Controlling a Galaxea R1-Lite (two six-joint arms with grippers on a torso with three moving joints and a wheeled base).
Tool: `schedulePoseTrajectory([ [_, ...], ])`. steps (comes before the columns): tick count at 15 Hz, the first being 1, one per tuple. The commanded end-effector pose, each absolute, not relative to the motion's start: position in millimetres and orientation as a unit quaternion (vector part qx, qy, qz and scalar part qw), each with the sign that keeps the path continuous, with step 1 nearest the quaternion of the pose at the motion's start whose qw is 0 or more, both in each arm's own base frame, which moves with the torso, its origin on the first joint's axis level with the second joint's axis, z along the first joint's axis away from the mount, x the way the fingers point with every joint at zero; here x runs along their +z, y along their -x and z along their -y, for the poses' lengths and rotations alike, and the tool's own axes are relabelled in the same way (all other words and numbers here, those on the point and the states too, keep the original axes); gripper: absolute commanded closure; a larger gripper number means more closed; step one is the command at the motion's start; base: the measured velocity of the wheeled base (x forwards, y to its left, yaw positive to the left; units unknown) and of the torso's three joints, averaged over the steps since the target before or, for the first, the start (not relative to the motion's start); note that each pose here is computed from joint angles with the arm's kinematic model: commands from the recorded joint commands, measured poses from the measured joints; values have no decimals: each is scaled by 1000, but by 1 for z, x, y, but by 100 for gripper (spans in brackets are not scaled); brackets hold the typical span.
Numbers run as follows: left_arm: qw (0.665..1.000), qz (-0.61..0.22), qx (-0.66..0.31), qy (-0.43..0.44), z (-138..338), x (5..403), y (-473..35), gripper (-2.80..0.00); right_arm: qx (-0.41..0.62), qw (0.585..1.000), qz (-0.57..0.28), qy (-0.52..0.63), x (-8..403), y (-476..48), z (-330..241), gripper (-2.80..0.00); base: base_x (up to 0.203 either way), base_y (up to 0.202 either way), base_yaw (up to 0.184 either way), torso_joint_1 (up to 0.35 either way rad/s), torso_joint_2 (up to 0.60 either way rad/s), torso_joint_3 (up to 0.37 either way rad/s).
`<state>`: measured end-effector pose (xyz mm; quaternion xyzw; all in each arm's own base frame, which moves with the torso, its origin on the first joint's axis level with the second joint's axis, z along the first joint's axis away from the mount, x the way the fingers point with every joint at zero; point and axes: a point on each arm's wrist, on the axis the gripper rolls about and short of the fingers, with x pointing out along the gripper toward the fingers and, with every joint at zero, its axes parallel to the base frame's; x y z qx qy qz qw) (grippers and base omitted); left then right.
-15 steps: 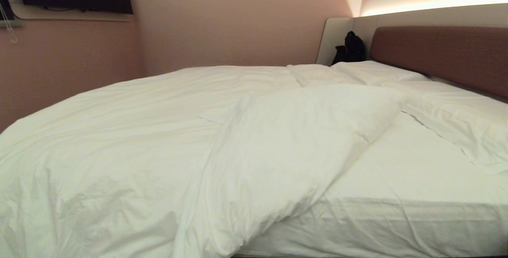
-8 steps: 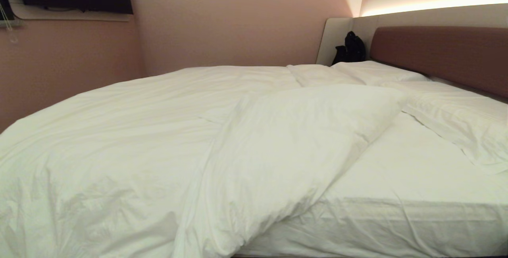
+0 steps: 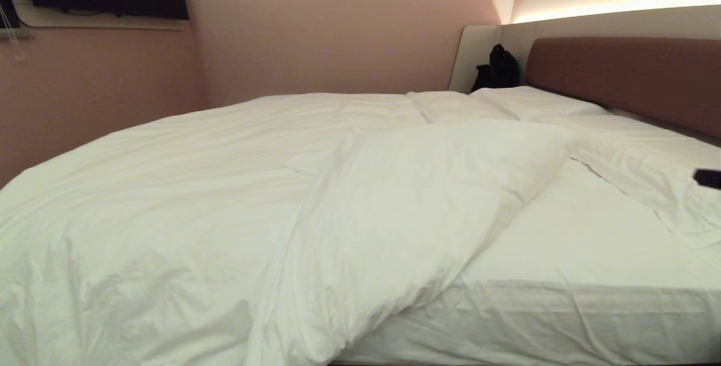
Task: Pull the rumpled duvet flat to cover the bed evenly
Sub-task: Hold the folded corner of the quilt
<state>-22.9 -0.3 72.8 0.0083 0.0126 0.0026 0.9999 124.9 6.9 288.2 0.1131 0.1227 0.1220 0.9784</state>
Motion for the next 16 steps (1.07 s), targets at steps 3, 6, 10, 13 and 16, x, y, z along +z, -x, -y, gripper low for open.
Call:
schedulePoseTrajectory([
  [3, 1000, -13, 3, -8, 0, 73, 23, 0, 147, 952, -214, -160, 274, -307, -40, 0, 0, 0, 0, 0, 0, 0],
  [6, 1000, -13, 3, -8, 0, 73, 23, 0, 181, 939, -246, -161, 258, -372, -95, 0, 0, 0, 0, 0, 0, 0],
  [10, 1000, -13, 3, -8, 0, 73, 23, 0, 207, 913, -316, -152, 232, -407, -154, 0, 0, 0, 0, 0, 0, 0],
  [13, 1000, -13, 3, -8, 0, 73, 23, 0, 225, 902, -342, -135, 211, -411, -181, 0, 0, 0, 0, 0, 0, 0],
  [16, 1000, -13, 3, -8, 0, 73, 23, 0, 239, 897, -355, -110, 198, -410, -193, 0, 0, 0, 0, 0, 0, 0],
])
